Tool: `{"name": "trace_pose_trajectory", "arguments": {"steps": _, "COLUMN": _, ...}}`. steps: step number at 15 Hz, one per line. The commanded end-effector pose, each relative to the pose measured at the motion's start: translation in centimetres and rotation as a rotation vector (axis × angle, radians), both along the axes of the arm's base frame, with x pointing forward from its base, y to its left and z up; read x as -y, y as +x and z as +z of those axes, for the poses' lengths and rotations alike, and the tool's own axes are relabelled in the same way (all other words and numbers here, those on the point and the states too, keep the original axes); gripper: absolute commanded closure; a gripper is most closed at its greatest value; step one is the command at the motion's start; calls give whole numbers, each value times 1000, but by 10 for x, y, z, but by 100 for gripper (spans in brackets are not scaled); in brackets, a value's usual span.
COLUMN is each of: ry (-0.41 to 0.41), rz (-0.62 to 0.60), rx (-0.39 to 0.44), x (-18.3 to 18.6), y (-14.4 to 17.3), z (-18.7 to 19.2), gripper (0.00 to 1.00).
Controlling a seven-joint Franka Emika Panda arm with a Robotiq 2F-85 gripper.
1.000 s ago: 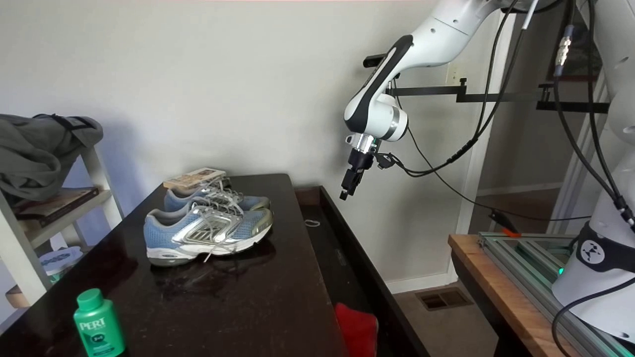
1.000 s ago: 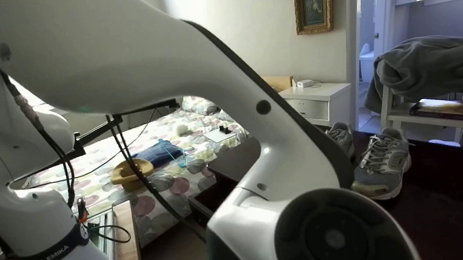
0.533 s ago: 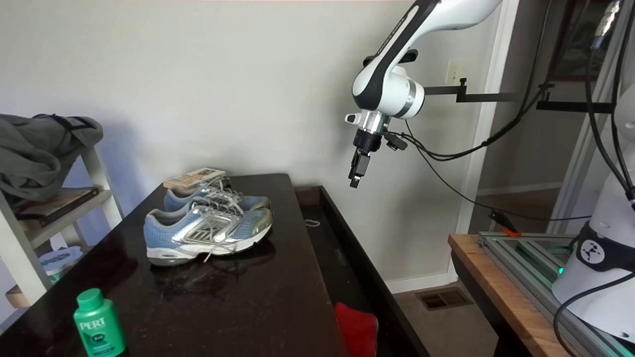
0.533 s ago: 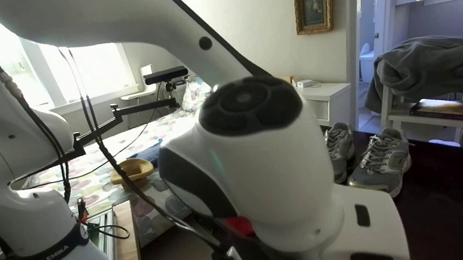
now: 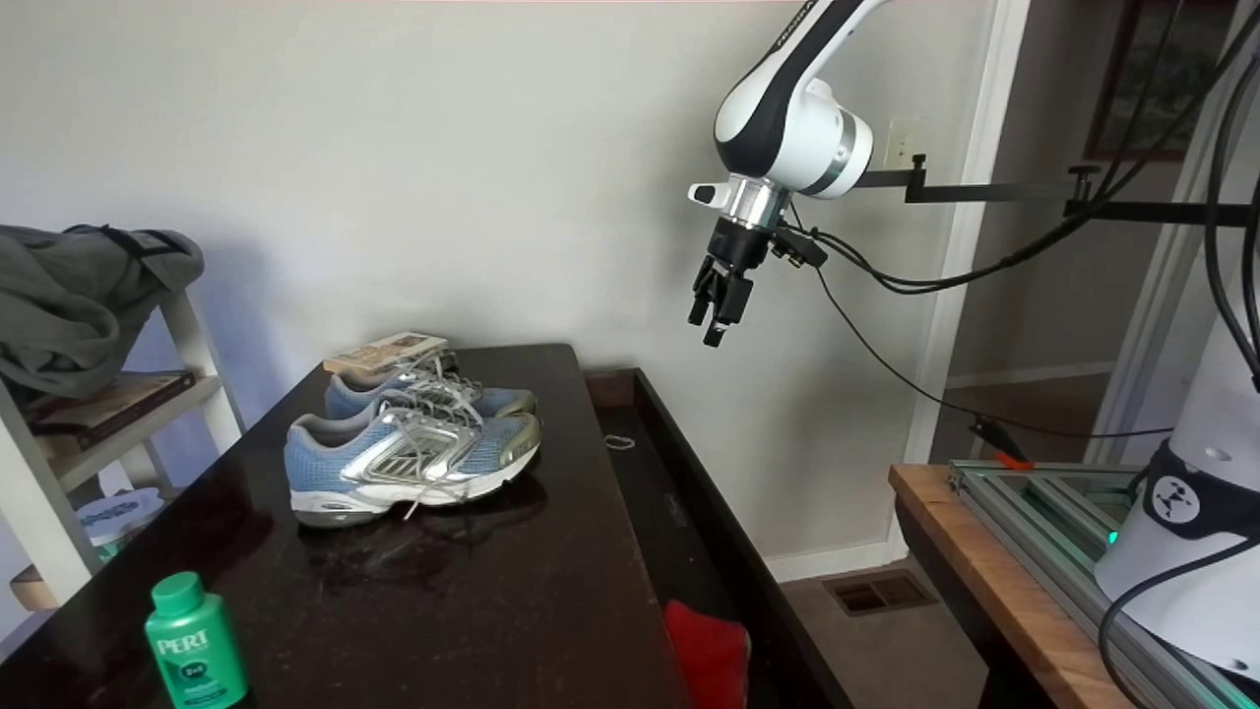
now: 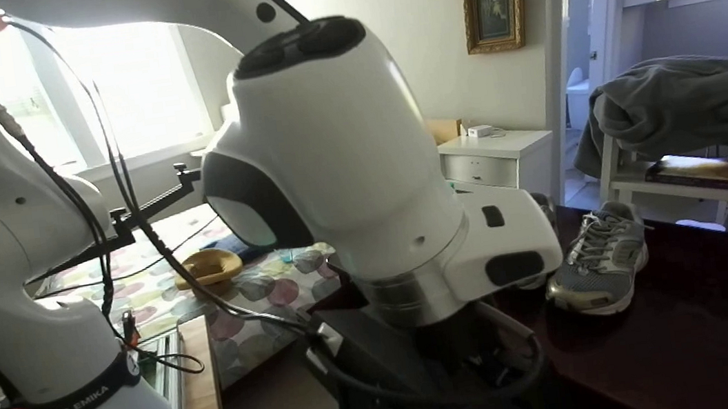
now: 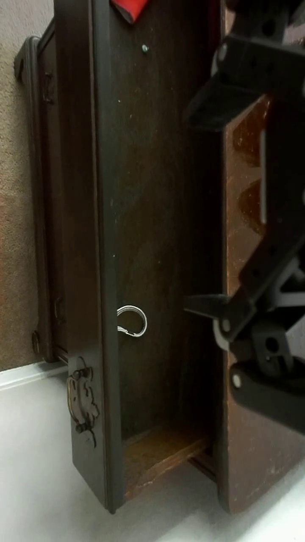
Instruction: Open the drawer
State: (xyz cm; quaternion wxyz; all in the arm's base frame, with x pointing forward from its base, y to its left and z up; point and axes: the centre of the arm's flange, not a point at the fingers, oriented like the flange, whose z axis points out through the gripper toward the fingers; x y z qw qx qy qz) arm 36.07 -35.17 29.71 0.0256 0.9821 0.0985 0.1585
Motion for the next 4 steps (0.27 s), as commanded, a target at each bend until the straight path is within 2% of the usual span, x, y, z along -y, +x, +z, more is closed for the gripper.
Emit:
{"name": "trace_pose_trajectory", "arguments": {"steps": 1, "ry": 3, "rz": -3, "rx": -3, "x": 1, "y": -1, "z": -2, "gripper": 0}}
{"name": "trace_pose_trajectory", "arguments": {"steps": 4, "ry": 6, "rz": -7, "rx": -7, "x": 3, "y": -2, "z": -5, "gripper": 0}}
